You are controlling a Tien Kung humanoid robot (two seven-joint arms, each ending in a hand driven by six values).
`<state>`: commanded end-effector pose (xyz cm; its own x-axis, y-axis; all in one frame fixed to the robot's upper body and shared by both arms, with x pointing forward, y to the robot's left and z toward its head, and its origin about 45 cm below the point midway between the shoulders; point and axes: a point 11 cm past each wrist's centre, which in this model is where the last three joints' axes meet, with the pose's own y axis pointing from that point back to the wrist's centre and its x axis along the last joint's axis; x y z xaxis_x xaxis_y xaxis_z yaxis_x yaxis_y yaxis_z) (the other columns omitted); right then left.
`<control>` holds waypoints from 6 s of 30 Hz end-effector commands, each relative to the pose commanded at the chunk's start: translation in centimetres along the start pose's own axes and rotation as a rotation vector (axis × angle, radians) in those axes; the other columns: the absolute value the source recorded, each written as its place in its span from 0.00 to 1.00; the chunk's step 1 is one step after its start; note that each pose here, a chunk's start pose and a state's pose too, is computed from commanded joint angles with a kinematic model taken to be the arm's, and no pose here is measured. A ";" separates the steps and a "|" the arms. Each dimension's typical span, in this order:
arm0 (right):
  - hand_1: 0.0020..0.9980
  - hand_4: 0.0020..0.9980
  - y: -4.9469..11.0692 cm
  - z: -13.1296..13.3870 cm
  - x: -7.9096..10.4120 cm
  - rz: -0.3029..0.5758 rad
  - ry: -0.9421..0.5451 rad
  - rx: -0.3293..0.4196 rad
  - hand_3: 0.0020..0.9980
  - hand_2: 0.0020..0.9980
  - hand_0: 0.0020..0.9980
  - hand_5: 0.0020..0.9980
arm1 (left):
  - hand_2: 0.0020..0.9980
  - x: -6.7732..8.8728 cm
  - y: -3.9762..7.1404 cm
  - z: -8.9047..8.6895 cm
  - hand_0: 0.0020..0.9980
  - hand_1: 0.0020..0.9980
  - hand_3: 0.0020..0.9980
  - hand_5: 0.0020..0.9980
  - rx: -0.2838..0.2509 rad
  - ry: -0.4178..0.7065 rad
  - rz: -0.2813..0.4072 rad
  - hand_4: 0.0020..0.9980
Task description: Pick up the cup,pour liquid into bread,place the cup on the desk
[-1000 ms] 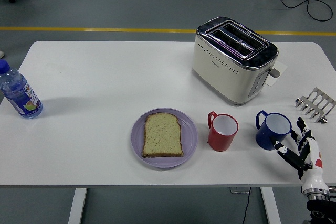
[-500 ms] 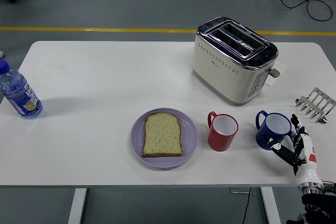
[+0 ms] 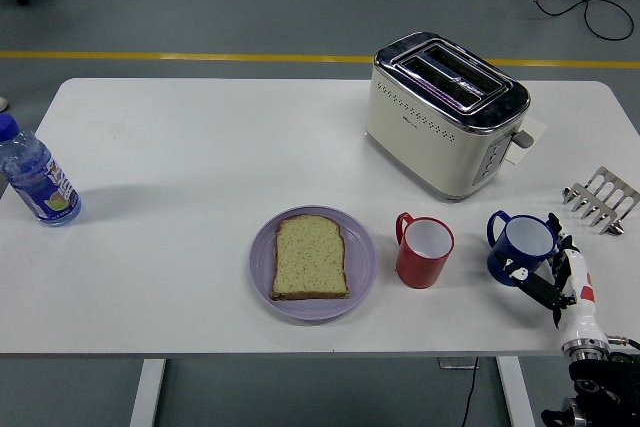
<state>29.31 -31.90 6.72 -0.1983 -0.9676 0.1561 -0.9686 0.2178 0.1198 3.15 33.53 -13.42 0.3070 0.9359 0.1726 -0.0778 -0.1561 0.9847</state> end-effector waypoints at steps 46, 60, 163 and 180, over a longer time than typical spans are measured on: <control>0.80 0.98 -1.8 -0.2 -1.6 0.001 0.011 -0.003 1.00 0.94 0.91 0.13 | 0.66 -0.4 0.0 -0.5 0.64 0.65 0.56 0.84 0.010 -0.001 -0.008 0.32; 0.68 0.96 -1.9 0.1 -1.5 0.023 -0.013 -0.015 1.00 0.82 0.80 0.14 | 0.66 -0.4 0.0 -0.3 0.63 0.65 0.56 0.84 0.004 0.001 -0.008 0.32; 0.26 0.79 -2.4 -24.6 -13.6 -0.281 0.494 0.349 0.52 0.48 0.28 0.09 | 0.66 0.1 0.0 -0.1 0.64 0.65 0.56 0.84 0.003 0.021 0.002 0.32; 0.34 0.77 -1.8 -25.0 -18.6 -0.324 0.915 0.604 0.52 0.50 0.34 0.06 | 0.66 0.4 0.0 -0.2 0.64 0.65 0.56 0.84 0.004 0.028 0.007 0.32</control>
<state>38.49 -11.06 28.12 0.0179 -0.4572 0.8892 -0.9174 -0.3612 -0.1673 3.10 33.92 -13.35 0.2801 0.9432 0.1786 -0.0763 -0.1636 0.9836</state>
